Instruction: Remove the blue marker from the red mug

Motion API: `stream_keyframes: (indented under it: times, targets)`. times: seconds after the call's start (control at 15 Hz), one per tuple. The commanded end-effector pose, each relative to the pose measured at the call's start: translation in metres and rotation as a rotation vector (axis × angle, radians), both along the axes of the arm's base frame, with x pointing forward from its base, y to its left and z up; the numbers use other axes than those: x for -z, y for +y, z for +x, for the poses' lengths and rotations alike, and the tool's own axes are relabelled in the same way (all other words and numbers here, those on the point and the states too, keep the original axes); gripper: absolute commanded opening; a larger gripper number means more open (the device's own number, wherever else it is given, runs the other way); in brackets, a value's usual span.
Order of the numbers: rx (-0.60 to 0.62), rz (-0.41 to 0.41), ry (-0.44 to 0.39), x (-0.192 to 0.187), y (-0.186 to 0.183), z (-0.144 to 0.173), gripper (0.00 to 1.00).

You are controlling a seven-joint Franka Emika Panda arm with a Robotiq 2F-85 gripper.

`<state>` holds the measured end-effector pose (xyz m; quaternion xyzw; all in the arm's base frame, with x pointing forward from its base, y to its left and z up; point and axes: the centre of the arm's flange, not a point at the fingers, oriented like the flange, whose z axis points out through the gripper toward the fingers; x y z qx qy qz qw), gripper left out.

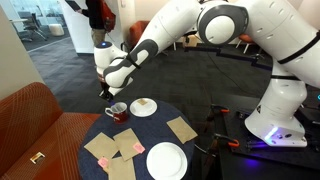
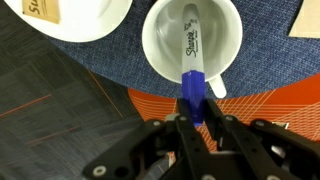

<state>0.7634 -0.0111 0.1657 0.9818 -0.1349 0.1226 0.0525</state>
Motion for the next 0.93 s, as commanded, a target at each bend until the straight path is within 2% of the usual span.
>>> stream_keyframes:
  times: [0.0,0.4,0.87]
  targets:
    - [-0.002,0.006,-0.039,-0.055,0.001,-0.024,0.05]
    - [-0.002,0.021,-0.078,-0.148,-0.002,-0.055,0.05]
    - [-0.003,0.027,0.005,-0.233,-0.010,-0.126,0.05]
